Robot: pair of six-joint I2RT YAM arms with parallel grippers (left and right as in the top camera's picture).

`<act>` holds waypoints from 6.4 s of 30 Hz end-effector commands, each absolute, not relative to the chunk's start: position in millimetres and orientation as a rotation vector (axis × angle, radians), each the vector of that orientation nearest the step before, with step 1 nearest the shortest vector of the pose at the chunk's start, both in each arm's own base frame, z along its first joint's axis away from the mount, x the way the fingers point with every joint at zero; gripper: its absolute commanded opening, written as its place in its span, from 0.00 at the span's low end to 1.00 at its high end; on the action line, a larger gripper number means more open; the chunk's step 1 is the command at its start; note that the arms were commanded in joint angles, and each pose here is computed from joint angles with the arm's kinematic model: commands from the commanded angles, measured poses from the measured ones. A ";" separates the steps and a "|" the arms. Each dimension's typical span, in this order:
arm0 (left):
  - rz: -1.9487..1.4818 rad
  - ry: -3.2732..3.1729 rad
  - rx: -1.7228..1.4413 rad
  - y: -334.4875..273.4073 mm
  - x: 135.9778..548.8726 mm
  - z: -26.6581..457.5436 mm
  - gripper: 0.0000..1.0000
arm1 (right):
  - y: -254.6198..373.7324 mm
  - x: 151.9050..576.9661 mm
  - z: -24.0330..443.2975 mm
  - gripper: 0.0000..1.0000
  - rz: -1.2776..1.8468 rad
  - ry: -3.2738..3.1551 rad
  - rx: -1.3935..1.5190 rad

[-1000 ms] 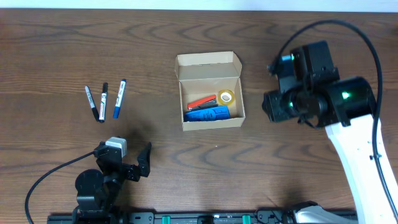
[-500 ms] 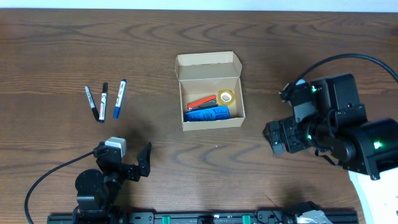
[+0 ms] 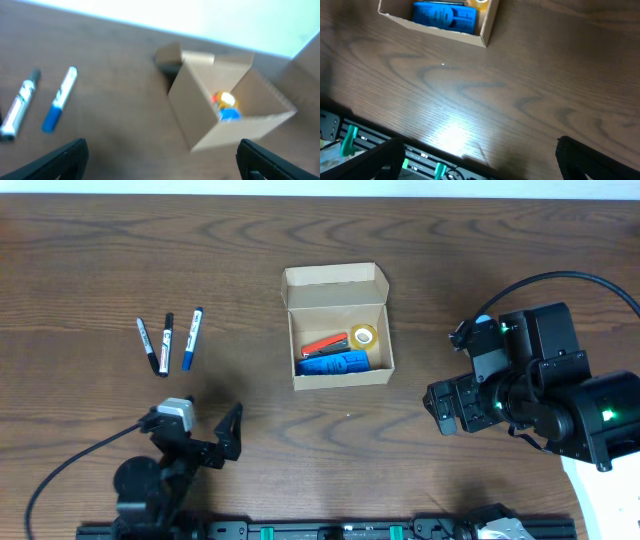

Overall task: Pack container
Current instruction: 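Move the left gripper forward over the blue marker, then lower the left gripper and grasp the blue marker, lift it, then carry the blue marker right and drop it into the box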

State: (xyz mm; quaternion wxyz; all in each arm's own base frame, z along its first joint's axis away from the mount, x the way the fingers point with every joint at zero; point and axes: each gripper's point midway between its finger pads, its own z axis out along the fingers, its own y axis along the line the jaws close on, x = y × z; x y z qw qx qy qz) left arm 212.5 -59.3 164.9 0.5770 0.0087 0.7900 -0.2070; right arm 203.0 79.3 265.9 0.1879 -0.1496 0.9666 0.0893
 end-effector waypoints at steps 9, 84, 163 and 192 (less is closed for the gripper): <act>-0.371 1.938 0.039 -49.2 223.9 247.2 0.95 | 78.5 201.5 265.9 0.99 0.257 2.721 -0.418; -0.074 2.803 0.080 5.9 409.7 26.4 0.81 | 78.4 201.4 265.9 0.99 0.257 2.721 -0.419; -0.412 2.426 1.659 -233.3 334.9 163.6 0.06 | 78.4 201.4 265.9 0.99 0.257 2.721 -0.419; -0.506 1.936 2.065 -272.9 318.2 106.2 0.06 | 78.4 201.4 265.9 0.99 0.257 2.721 -0.419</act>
